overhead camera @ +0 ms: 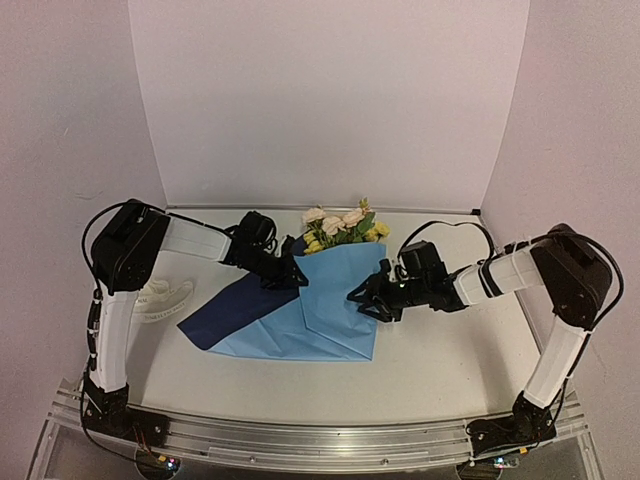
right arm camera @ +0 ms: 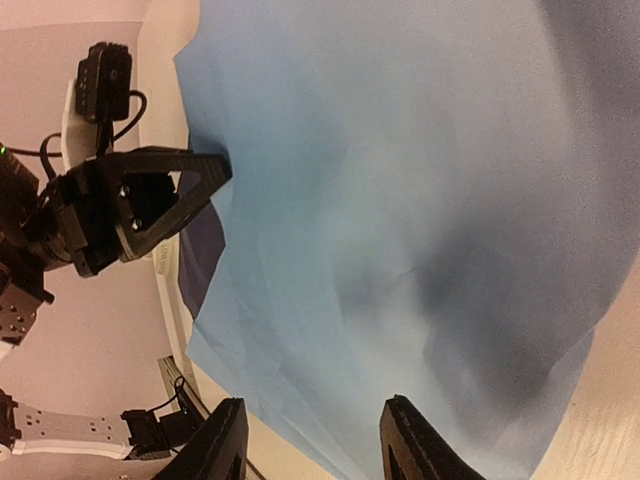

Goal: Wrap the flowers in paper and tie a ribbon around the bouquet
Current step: Press the fold line on the 2/3-folded wrapping paper.

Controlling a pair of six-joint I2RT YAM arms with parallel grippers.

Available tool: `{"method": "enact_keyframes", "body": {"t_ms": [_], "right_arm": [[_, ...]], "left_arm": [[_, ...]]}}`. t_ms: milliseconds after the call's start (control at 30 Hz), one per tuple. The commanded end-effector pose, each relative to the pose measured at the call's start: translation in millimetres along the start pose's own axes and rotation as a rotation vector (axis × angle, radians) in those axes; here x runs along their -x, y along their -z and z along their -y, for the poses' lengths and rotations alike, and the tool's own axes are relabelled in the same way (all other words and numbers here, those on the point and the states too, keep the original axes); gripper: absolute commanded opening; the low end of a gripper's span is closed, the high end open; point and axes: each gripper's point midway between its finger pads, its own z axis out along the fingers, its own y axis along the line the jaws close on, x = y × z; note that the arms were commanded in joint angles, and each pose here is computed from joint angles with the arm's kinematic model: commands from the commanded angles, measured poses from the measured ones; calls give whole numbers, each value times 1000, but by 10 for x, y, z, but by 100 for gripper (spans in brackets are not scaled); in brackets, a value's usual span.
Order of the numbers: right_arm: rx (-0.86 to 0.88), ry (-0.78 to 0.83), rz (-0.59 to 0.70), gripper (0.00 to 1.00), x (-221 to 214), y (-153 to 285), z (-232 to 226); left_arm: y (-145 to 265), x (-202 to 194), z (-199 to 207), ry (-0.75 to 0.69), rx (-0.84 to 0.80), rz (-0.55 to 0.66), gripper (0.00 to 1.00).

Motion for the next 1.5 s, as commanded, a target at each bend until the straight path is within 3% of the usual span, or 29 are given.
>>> {"method": "enact_keyframes", "body": {"t_ms": [0,133,233,400,533,700,933,1233,1467], "right_arm": [[-29,54,-28,47,-269,9,21],[-43,75,-6,47,-267,79,41],[-44,106,-7,48,-236,133,-66],[-58,146,-4,50,-177,192,-189],[-92,142,44,51,4,337,-127],[-126,121,103,60,353,529,4],[-156,60,116,64,808,439,258],[-150,2,155,57,1351,250,475],[-130,-42,138,50,1532,47,606]], "left_arm": [[359,280,309,-83,20,107,25],[661,369,373,-123,102,192,39],[835,373,536,-156,111,223,40],[729,69,1135,-241,12,156,31],[366,-327,1285,-231,-68,24,18],[-8,-708,1142,-189,-92,-109,10],[-135,-962,851,-147,-53,-187,8],[-269,-1142,507,-120,30,-251,5],[-341,-1193,300,-113,73,-271,4]]}}
